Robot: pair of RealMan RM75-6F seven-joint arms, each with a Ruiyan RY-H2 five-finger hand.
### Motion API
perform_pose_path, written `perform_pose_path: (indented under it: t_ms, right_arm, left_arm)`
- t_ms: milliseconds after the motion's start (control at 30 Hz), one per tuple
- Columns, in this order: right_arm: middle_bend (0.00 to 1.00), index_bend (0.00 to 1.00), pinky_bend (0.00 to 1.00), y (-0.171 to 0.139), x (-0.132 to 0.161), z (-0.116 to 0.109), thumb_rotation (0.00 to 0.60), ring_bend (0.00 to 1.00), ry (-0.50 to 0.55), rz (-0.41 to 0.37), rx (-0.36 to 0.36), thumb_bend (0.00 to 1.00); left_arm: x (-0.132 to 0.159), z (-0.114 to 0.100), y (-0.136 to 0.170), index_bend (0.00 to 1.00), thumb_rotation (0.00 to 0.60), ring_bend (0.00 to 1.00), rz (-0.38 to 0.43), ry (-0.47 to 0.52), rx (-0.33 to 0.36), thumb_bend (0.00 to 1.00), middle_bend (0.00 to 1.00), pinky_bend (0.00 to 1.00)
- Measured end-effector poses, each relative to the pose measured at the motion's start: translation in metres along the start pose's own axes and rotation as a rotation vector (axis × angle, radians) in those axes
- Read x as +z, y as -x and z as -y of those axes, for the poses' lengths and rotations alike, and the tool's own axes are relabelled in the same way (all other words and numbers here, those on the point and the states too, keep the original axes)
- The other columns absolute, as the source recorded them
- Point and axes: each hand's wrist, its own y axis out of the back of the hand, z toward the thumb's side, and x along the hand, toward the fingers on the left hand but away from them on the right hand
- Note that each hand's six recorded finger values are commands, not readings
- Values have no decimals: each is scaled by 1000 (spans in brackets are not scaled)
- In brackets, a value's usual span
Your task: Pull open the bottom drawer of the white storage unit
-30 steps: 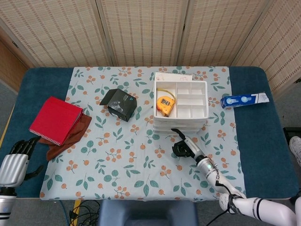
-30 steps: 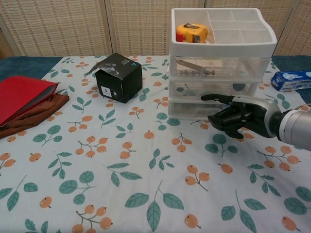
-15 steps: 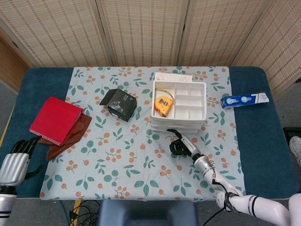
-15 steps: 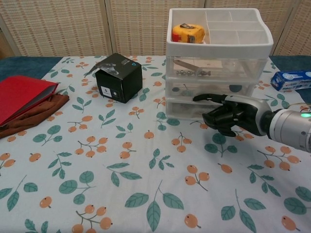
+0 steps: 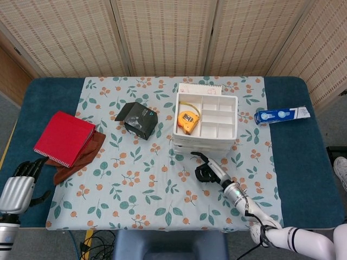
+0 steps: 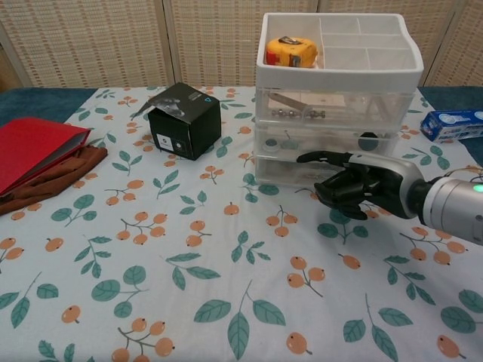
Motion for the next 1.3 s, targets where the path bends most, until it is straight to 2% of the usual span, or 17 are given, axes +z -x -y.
perform_pose_path:
  t_ms: [200, 367, 500, 700, 833, 1067, 1300]
  right_arm:
    - [779, 208, 862, -8, -1, 4, 600, 892, -3, 0, 13, 603]
    - [767, 62, 862, -21, 0, 12, 600, 892, -11, 5, 52, 603]
    - [764, 34, 862, -33, 3, 14, 600, 891, -31, 9, 74, 604]
    - [759, 8, 862, -50, 9, 17, 600, 889, -102, 7, 101, 603]
    - [756, 8, 862, -61, 20, 16, 600, 889, -170, -26, 110, 604]
    - [755, 8, 862, -78, 39, -8, 600, 889, -284, -77, 32, 602]
    - [755, 8, 862, -83, 35, -32, 600, 889, -327, -9, -21, 590]
  left_arm:
    - [0, 1, -1, 90, 600, 184, 1, 0, -1, 220, 155, 125]
    - [-1, 1, -1, 90, 600, 184, -4, -8, 0, 220, 155, 125]
    - [-1, 1, -1, 89, 600, 184, -5, -9, 3, 220, 154, 125]
    - [0, 2, -1, 90, 600, 184, -6, -12, 5, 220, 154, 124]
    - [0, 1, 0, 90, 600, 184, -7, -10, 6, 220, 154, 124]
    - [-2, 4, 1, 89, 600, 184, -12, -7, 1, 220, 154, 124]
    - [-2, 7, 0, 90, 600, 184, -11, 2, -6, 220, 154, 124]
